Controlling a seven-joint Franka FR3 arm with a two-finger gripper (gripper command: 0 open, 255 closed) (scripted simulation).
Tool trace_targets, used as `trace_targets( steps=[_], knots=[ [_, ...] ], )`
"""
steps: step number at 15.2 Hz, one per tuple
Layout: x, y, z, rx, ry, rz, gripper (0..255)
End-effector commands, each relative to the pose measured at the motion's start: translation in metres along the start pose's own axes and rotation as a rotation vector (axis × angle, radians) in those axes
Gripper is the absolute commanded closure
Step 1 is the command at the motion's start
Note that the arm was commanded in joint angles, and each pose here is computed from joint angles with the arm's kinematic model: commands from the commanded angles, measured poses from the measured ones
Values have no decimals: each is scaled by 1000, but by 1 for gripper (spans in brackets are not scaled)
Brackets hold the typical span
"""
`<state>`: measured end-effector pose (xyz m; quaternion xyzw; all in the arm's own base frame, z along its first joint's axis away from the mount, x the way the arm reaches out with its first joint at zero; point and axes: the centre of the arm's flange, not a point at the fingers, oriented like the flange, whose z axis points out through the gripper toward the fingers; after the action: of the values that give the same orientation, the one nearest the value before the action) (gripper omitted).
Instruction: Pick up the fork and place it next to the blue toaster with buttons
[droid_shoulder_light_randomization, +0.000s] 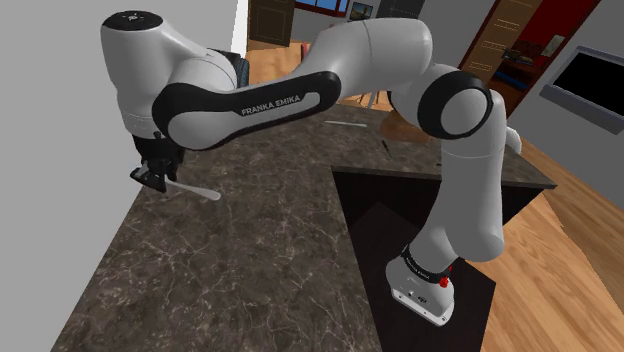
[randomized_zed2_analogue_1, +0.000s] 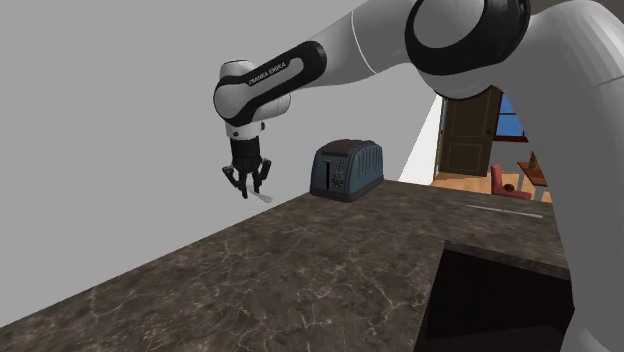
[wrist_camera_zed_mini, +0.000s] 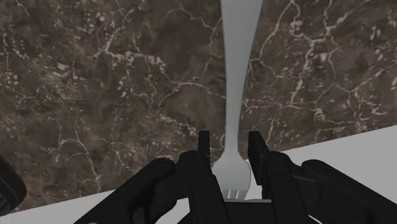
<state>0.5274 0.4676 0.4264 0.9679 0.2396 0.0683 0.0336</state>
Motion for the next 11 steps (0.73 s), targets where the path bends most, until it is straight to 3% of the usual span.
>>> trace_targets(
  steps=[1,11],
  knots=[
    [2,1,-11,0,0,0,255],
    [8,6,-63,0,0,0,255]
  ],
)
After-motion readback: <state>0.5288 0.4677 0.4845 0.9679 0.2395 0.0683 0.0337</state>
